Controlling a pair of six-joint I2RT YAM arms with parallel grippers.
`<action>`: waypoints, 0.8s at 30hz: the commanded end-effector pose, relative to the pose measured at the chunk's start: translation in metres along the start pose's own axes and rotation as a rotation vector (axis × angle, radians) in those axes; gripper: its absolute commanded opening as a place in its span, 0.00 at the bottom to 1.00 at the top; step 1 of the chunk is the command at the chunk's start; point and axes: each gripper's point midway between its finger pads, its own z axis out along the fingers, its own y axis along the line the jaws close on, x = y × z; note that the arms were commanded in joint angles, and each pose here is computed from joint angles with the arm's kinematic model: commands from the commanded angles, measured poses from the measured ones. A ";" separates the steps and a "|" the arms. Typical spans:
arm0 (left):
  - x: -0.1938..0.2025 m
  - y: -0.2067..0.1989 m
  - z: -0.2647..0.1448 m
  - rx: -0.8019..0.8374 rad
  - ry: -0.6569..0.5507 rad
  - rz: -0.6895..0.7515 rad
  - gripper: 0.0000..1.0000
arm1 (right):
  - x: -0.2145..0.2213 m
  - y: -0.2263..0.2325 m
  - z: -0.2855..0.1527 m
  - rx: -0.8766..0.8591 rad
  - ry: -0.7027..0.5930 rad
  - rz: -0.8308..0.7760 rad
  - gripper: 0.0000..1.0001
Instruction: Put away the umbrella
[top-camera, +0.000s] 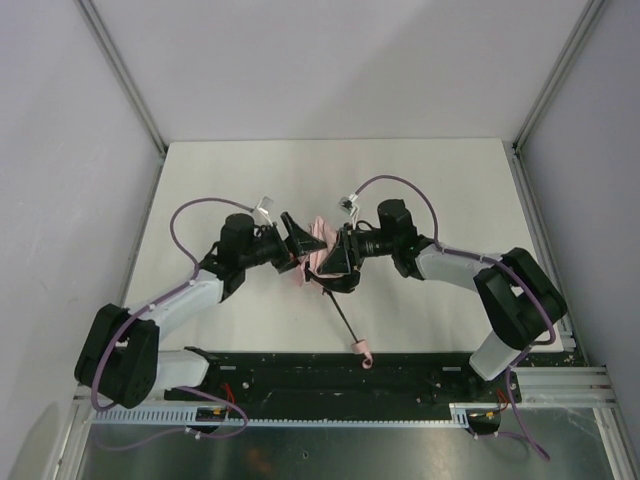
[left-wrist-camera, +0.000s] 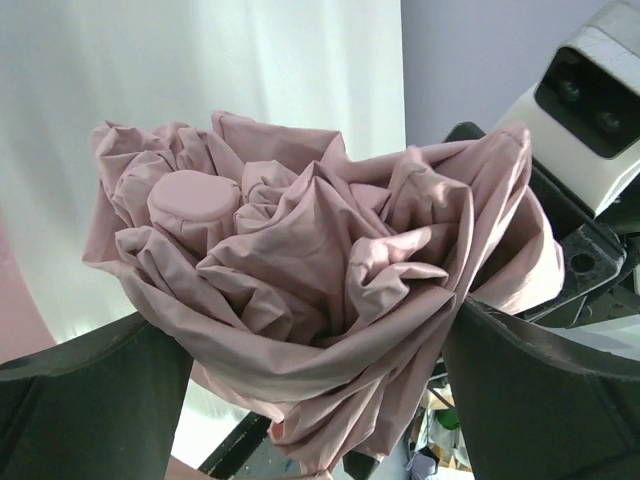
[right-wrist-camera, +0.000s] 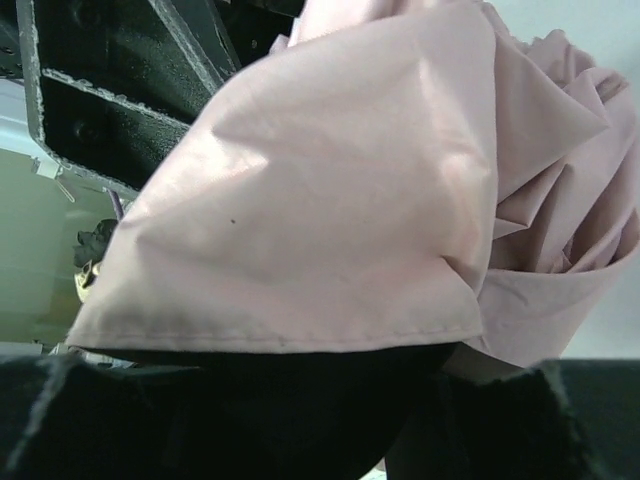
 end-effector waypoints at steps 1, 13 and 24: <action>-0.018 -0.071 0.000 0.260 -0.042 0.171 0.93 | 0.010 0.031 0.009 -0.156 0.064 -0.037 0.00; -0.024 -0.095 -0.010 0.332 -0.129 0.211 0.09 | 0.006 0.017 0.013 0.137 0.076 -0.015 0.30; -0.037 -0.115 -0.033 0.370 -0.270 0.192 0.00 | -0.037 0.032 -0.039 0.532 -0.132 -0.183 0.99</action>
